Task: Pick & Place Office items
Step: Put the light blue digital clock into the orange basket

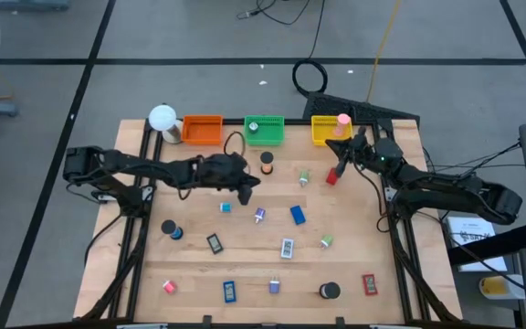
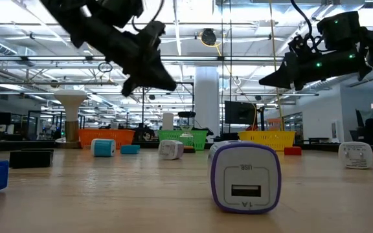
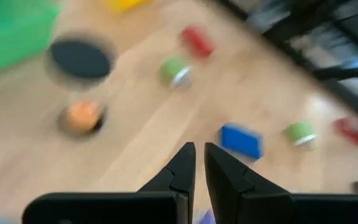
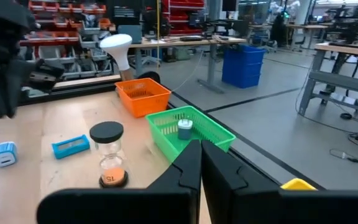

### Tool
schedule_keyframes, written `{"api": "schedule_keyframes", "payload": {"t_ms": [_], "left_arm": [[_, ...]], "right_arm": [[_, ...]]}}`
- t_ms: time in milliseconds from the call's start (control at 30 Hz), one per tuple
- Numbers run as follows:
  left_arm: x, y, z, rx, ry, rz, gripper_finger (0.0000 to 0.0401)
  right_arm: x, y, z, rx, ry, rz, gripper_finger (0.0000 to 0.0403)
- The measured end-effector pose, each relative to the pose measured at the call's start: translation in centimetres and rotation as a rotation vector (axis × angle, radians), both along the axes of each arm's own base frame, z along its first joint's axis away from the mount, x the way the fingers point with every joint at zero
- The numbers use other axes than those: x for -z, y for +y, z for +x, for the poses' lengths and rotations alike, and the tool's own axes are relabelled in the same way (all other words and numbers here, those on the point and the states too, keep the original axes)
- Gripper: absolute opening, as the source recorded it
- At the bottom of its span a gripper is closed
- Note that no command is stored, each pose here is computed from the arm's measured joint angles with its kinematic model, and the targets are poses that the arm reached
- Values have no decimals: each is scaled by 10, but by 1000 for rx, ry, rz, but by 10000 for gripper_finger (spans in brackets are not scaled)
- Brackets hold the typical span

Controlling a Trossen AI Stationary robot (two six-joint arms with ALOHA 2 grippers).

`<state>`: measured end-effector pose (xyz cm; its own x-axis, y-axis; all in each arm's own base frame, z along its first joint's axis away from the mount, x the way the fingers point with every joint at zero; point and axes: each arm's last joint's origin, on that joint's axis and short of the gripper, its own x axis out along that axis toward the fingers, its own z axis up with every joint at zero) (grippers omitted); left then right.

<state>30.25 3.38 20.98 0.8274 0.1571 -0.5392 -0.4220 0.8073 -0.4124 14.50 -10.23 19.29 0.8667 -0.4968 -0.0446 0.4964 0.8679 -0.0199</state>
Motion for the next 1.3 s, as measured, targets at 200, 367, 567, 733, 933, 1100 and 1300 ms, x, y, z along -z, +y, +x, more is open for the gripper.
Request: {"api": "schedule_keyframes", "payload": {"t_ms": [200,367,567,733,933,1100,1300], "left_arm": [[3,-20,-13,-215,298,-204,35],[11,-26,-22,-489,298,-274,42],[29,-19,-19,-653,309,-274,115],[49,-7,-15,-732,363,-233,201],[68,3,-8,-772,380,-203,279],[78,5,-1,-766,358,-201,293],[87,6,-4,-777,433,-186,252]], "right_arm": [[0,0,0,1,10,-12,1],[0,0,0,1,8,-15,1],[-1,0,0,1,14,-40,1],[-1,0,0,1,9,-44,1],[-1,0,0,1,9,-44,1],[-1,0,0,1,9,-44,0],[-1,0,0,1,9,-44,0]]}}
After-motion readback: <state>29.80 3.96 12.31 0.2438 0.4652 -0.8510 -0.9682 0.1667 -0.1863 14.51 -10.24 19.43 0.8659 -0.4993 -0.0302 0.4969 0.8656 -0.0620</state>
